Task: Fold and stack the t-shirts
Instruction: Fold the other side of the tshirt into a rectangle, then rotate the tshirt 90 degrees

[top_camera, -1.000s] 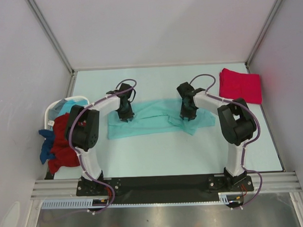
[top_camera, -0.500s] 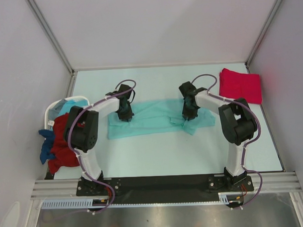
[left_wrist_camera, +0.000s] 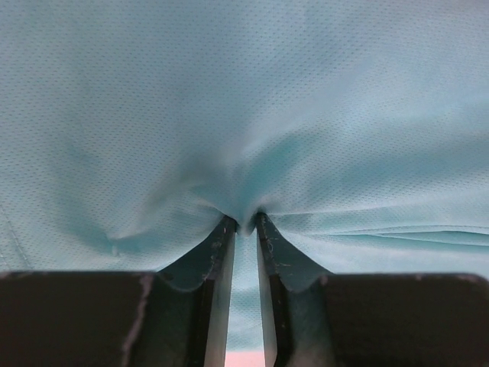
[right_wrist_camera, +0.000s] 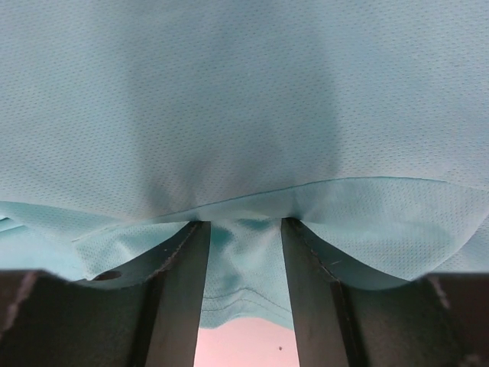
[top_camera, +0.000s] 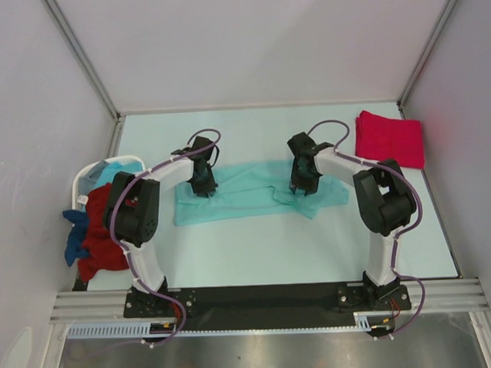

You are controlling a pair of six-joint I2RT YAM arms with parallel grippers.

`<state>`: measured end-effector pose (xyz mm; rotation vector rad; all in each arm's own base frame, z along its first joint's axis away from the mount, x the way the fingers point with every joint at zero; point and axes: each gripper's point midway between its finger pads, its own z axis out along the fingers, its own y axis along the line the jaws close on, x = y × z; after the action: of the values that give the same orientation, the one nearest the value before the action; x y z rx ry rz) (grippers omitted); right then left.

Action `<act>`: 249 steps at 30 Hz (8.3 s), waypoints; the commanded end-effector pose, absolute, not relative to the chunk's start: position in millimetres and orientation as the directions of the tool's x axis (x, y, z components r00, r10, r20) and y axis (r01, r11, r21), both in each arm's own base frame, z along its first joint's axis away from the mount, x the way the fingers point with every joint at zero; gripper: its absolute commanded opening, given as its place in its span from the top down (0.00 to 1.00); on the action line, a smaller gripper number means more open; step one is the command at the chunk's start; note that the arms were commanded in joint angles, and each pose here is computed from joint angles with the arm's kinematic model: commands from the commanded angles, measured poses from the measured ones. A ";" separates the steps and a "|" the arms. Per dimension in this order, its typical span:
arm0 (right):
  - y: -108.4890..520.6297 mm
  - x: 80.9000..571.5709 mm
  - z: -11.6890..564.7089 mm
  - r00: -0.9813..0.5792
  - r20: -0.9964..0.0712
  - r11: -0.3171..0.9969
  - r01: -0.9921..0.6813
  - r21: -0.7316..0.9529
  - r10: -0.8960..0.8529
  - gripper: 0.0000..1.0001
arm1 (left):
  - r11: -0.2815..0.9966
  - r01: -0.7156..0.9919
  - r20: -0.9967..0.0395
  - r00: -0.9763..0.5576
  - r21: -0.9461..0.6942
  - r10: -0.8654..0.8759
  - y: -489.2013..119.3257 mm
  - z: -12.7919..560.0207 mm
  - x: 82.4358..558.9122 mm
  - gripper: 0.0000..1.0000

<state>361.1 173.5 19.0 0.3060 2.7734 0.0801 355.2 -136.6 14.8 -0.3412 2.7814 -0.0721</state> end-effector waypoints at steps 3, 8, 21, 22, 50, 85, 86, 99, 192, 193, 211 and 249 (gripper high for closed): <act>164.3 376.9 25.6 -0.898 -0.390 0.978 0.203 0.043 0.203 0.50 | 0.971 -0.233 -0.277 -0.930 -0.054 -0.239 -131.3 -2.4 337.8 0.73; 165.3 396.5 58.4 -0.869 -0.448 0.977 0.204 0.061 0.209 0.49 | 0.970 -0.233 -0.324 -0.915 -0.066 -0.241 -131.3 16.5 347.2 0.72; 160.2 397.7 55.1 -0.871 -0.440 0.975 0.216 0.059 0.220 0.50 | 0.969 -0.237 -0.324 -0.914 -0.065 -0.245 -132.4 21.4 350.6 0.72; 158.7 393.5 48.9 -0.878 -0.427 0.975 0.218 0.051 0.218 0.51 | 0.970 -0.237 -0.315 -0.917 -0.062 -0.244 -132.5 18.3 349.2 0.73; 143.4 367.0 -36.6 -0.938 -0.251 0.970 0.245 0.002 0.237 0.53 | 0.968 -0.248 -0.165 -0.953 -0.044 -0.252 -137.5 -33.8 325.1 0.95; 149.3 371.8 -38.1 -0.940 -0.249 0.971 0.240 0.009 0.235 1.00 | 0.979 -0.203 -0.188 -0.962 -0.005 -0.200 -140.1 -24.1 296.7 1.00; 149.2 371.9 -38.6 -0.940 -0.249 0.971 0.237 0.008 0.232 1.00 | 0.979 -0.204 -0.194 -0.960 -0.002 -0.200 -139.9 -22.9 297.6 1.00; 148.6 370.2 -35.9 -0.940 -0.255 0.973 0.232 0.001 0.224 1.00 | 0.978 -0.208 -0.257 -0.947 0.026 -0.194 -139.1 -7.8 303.6 0.64; 324.4 495.2 -1.0 -0.926 -0.377 0.936 -0.111 0.334 0.025 1.00 | 0.863 0.488 -0.248 -0.859 -0.129 0.448 -365.3 21.2 177.3 1.00; 324.8 495.5 -2.5 -0.926 -0.377 0.936 -0.114 0.334 0.021 1.00 | 0.861 0.491 -0.253 -0.857 -0.135 0.449 -369.1 21.8 178.8 1.00; 303.3 501.9 7.4 -0.913 -0.407 0.947 -0.103 0.304 0.031 0.97 | 0.876 0.476 -0.329 -0.842 -0.076 0.428 -359.1 34.8 200.0 0.87; 206.5 416.3 114.4 -0.805 -0.584 0.985 0.004 0.173 0.106 0.26 | 0.999 0.040 -0.618 -0.785 0.013 0.039 -210.9 143.1 311.7 0.04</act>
<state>379.4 199.9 93.3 0.0220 2.6134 0.1881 304.6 -204.1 137.1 0.0504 2.4950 0.0141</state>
